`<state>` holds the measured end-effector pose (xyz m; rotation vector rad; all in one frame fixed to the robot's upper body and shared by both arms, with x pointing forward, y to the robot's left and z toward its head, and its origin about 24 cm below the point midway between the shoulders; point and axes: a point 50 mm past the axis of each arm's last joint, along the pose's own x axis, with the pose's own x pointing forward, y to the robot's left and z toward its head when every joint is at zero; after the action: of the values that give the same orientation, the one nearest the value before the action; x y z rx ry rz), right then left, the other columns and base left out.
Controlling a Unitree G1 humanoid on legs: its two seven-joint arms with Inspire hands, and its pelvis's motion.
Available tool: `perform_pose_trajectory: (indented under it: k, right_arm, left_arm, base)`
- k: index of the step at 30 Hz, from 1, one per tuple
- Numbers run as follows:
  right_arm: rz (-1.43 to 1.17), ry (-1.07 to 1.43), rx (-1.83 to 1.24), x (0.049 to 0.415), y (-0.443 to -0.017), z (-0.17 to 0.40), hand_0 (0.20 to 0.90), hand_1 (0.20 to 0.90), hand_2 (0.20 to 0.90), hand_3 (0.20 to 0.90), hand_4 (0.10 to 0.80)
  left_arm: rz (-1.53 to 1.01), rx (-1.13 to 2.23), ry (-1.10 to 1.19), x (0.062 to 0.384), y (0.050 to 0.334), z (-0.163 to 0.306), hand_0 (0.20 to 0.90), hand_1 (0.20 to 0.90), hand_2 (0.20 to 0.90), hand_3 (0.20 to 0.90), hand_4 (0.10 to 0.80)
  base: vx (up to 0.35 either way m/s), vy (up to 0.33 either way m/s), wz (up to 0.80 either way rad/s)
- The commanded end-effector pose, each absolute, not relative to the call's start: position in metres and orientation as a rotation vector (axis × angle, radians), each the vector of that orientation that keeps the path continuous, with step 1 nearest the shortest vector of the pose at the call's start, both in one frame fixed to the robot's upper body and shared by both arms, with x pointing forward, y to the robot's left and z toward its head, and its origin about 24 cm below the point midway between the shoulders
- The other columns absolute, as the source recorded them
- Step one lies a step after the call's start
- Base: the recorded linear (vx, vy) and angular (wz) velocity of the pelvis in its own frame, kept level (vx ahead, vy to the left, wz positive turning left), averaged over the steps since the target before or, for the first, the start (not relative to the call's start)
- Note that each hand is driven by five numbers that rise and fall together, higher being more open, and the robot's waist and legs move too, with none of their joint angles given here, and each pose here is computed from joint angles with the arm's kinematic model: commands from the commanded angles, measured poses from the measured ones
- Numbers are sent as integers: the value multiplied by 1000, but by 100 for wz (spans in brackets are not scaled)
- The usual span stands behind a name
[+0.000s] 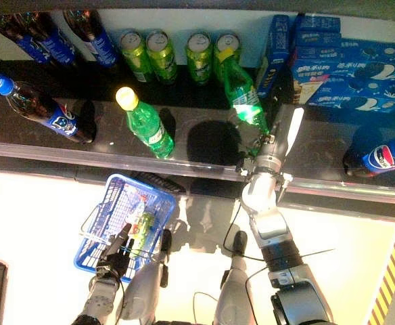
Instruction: Pick up the drink and place into the basket.
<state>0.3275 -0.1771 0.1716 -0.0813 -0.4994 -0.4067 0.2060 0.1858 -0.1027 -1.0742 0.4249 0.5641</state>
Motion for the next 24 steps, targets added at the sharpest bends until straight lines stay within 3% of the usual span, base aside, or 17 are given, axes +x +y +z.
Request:
perform_pose_trajectory:
  k: [1,6,7,8,9,10,11,24]
  right_arm:
    - [-428,-769,-9,317,-175,231,300,300,300,200,100]
    - [-423,-747,-37,318,-182,226,300,300,300,200,100]
    - [-419,-743,-52,319,-184,226,448,448,448,373,273]
    - [-419,-743,-52,319,-184,226,448,448,448,373,273]
    - [-417,-740,-58,319,-184,226,556,556,556,499,399]
    - [-413,-737,-67,319,-185,226,785,785,785,765,665]
    - [-407,-734,-75,320,-185,227,900,900,900,900,800]
    - [-338,-676,-254,322,-188,225,900,900,900,900,800]
  left_arm:
    - [576,-1066,289,196,210,-95,300,300,300,200,100]
    - [580,-1067,286,193,212,-97,300,300,300,200,100]
    - [580,-1066,285,193,212,-97,300,300,300,200,100]
    - [580,-1066,285,193,212,-97,300,300,300,200,100]
    - [580,-1066,285,193,213,-97,300,300,300,200,100]
    - [579,-1065,285,194,213,-96,300,300,300,200,100]
    - [578,-1065,284,194,213,-96,300,300,300,200,100]
    - [587,-1061,274,194,219,-94,300,300,300,200,100]
  base:
    - [0,0,0]
    - [0,0,0]
    - [0,0,0]
    - [0,0,0]
    - [0,0,0]
    - [0,0,0]
    - [0,0,0]
    - [0,0,0]
